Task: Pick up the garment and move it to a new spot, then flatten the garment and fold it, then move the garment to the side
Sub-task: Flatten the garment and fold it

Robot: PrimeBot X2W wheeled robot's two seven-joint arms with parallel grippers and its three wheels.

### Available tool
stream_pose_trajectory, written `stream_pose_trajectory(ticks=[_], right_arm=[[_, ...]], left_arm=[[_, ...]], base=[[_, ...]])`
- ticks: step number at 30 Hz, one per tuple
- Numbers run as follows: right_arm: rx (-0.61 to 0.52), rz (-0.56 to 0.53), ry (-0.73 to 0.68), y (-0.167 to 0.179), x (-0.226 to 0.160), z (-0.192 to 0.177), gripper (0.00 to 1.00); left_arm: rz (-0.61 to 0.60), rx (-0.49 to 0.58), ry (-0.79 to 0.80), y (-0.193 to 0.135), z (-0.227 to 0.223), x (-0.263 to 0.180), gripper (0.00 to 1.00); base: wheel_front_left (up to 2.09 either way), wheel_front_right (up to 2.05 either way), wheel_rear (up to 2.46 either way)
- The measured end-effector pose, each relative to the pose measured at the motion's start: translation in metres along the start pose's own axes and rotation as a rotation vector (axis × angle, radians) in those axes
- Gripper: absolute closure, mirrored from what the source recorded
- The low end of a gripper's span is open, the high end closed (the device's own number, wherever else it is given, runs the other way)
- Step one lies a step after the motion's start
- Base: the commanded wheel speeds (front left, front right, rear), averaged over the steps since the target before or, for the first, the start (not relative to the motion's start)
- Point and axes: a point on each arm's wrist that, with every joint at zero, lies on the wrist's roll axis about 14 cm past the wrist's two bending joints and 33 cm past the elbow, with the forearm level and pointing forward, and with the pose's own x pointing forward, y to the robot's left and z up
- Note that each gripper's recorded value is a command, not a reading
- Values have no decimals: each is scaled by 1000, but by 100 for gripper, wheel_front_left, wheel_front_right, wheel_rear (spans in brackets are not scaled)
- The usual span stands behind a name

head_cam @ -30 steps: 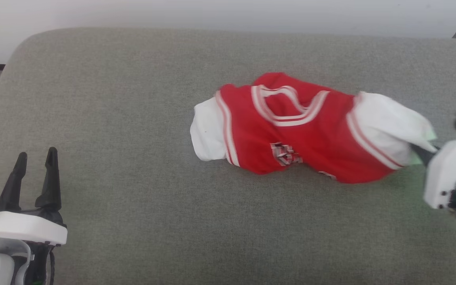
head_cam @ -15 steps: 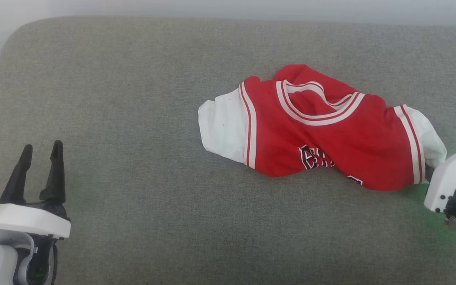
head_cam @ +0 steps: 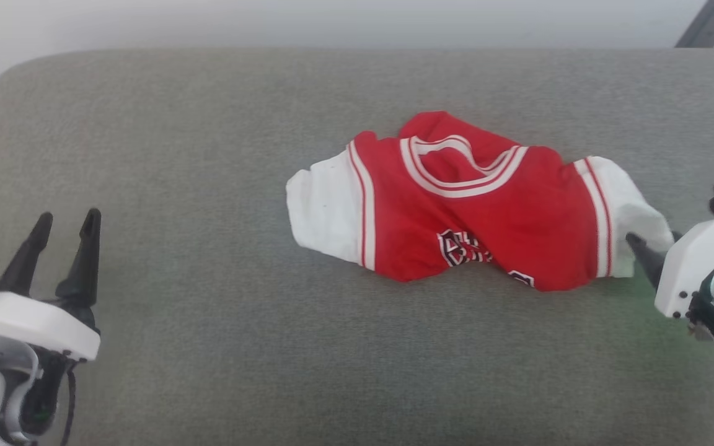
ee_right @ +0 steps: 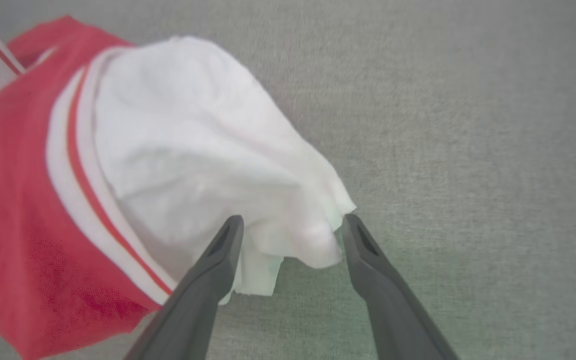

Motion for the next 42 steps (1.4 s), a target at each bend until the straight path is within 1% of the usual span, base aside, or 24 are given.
stream_pose_trajectory(ticks=[7,14,17,21,26,28,29,31,33,34,36,37,39,42], right_arm=[[-7,1,-276,-3,-39,45,0],[-30,-6,-577,6,-86,80,0],[-17,-23,-685,5,-104,86,0],[1,-60,-788,0,-124,89,0],[35,-111,-819,-11,-134,77,0],[45,-127,-813,-15,-135,71,0],[51,-136,-812,-18,-135,68,0],[63,-150,-797,-22,-132,61,0],[71,-166,-784,-26,-130,56,0],[76,-175,-776,-28,-129,52,0],[80,-186,-755,-32,-125,46,0],[93,-192,-741,-34,-122,42,0],[95,-199,-728,-36,-118,39,0],[95,-208,-718,-39,-113,37,0]], left_arm=[[-110,27,48,-34,13,20,0],[-260,75,146,-88,16,43,0],[-318,108,206,-111,13,54,0],[-382,154,299,-138,3,69,0],[-427,197,481,-163,-30,84,0],[-422,203,560,-167,-45,90,0],[-424,223,605,-169,-54,92,0],[-395,224,706,-167,-74,95,0],[-374,257,804,-162,-95,94,0],[-347,249,859,-159,-105,94,0],[-309,285,950,-150,-123,93,0],[-269,281,1021,-144,-137,92,0],[-241,247,1063,-146,-144,96,0],[-220,233,1122,-148,-154,98,0]], base=[[0,0,0],[0,0,0],[0,0,0],[0,0,0],[0,0,0],[0,0,0],[0,0,0],[0,0,0],[0,0,0],[0,0,0],[0,0,0],[0,0,0],[0,0,0],[0,0,0]])
